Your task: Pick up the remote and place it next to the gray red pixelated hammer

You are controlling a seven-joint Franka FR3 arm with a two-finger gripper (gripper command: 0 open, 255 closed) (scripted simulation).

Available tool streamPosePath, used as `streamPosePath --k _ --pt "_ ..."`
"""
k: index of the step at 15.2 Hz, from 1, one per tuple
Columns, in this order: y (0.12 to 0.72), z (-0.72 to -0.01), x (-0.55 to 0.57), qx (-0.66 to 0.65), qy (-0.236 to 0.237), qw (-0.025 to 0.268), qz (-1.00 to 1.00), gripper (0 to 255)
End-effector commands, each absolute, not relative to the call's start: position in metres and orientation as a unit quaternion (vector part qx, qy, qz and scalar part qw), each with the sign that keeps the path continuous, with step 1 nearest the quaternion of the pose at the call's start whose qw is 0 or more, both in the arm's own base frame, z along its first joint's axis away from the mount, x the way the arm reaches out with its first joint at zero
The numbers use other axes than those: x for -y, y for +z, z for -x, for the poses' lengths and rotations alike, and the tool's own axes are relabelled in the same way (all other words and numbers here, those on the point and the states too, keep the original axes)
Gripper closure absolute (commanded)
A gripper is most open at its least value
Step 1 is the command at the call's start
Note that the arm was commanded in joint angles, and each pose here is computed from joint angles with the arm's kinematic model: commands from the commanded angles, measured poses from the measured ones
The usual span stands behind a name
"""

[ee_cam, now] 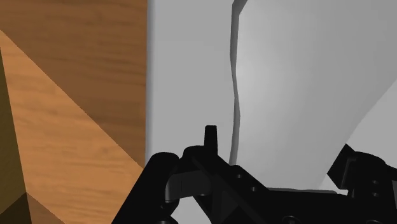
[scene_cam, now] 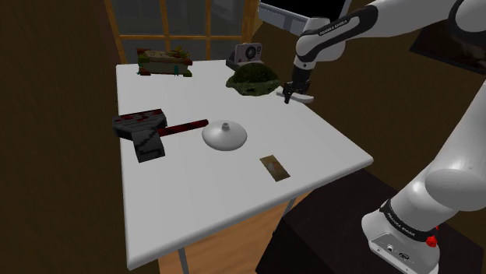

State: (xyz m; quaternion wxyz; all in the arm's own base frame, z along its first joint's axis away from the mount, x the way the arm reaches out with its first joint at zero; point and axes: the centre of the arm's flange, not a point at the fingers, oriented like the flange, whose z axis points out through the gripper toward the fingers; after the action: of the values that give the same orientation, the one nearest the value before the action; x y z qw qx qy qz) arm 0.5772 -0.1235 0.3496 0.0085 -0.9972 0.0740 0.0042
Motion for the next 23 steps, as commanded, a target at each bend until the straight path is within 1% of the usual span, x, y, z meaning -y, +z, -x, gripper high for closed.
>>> streamPosePath --k 1,17,23 --pt "0.360 -0.577 0.124 -0.074 0.004 0.009 0.997 255" --pt "0.440 -0.577 0.124 -0.074 0.004 0.009 0.997 255" --pt "0.440 -0.565 0.046 -0.074 0.004 0.009 0.997 255"
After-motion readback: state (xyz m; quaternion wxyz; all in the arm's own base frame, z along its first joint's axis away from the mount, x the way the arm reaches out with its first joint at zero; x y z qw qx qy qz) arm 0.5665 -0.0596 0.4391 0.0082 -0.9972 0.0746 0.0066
